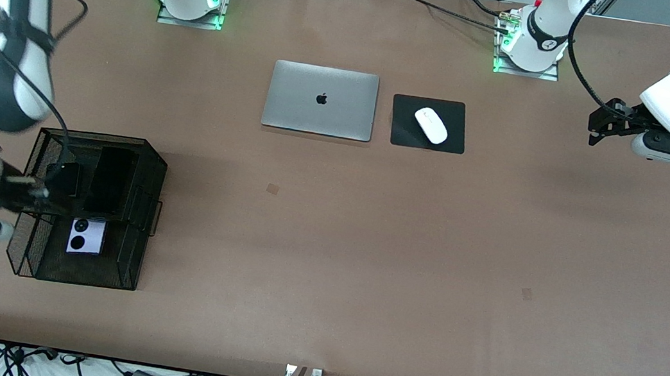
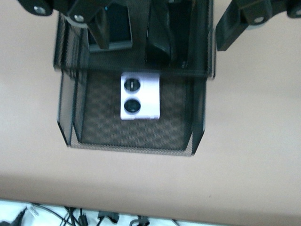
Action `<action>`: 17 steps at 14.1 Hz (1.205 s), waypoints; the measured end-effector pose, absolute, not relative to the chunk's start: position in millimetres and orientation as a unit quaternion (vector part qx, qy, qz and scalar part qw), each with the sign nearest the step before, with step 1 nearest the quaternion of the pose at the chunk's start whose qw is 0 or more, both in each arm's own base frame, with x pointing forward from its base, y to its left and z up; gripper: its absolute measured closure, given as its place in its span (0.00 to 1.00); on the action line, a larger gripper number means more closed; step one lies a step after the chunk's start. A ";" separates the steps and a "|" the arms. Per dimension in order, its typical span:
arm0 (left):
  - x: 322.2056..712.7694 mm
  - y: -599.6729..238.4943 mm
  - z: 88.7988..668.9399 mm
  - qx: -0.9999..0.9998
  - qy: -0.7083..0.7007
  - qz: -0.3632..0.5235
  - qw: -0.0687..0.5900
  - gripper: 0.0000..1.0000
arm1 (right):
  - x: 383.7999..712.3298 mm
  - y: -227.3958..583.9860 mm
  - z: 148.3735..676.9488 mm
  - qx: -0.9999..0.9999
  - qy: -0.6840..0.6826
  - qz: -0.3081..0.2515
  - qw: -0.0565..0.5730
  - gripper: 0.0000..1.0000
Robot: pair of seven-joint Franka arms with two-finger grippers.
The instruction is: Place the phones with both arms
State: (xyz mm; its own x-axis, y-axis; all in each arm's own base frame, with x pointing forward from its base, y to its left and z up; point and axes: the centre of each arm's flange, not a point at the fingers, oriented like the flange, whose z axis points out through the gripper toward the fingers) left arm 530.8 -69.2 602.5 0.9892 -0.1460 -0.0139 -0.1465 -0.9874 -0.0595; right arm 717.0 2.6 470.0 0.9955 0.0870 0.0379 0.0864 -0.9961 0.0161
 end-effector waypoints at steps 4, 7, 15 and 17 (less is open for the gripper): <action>530.8 -69.3 602.8 -0.997 0.074 0.005 0.030 0.00 | 681.3 -0.1 515.4 0.999 0.041 -0.033 0.000 0.00; 530.9 -68.7 602.8 -0.997 0.073 0.005 0.030 0.00 | 659.0 -9.0 545.9 0.999 0.011 -0.052 -0.002 0.00; 531.6 -63.1 602.9 -0.997 0.068 0.005 0.030 0.00 | 625.3 -13.9 565.0 0.999 0.001 -0.035 0.013 0.00; 531.7 -62.5 602.9 -0.997 0.067 0.005 0.030 0.00 | 605.4 -15.1 565.3 0.999 0.001 -0.031 0.011 0.00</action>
State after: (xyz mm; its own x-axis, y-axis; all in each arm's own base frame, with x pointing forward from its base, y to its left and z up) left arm 531.7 -62.5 602.9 0.9910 -0.1331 -0.0132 -0.1336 -0.9893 -0.0592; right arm 605.4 -15.1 565.3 0.9981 0.0019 -0.0613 0.0032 -0.9998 0.0211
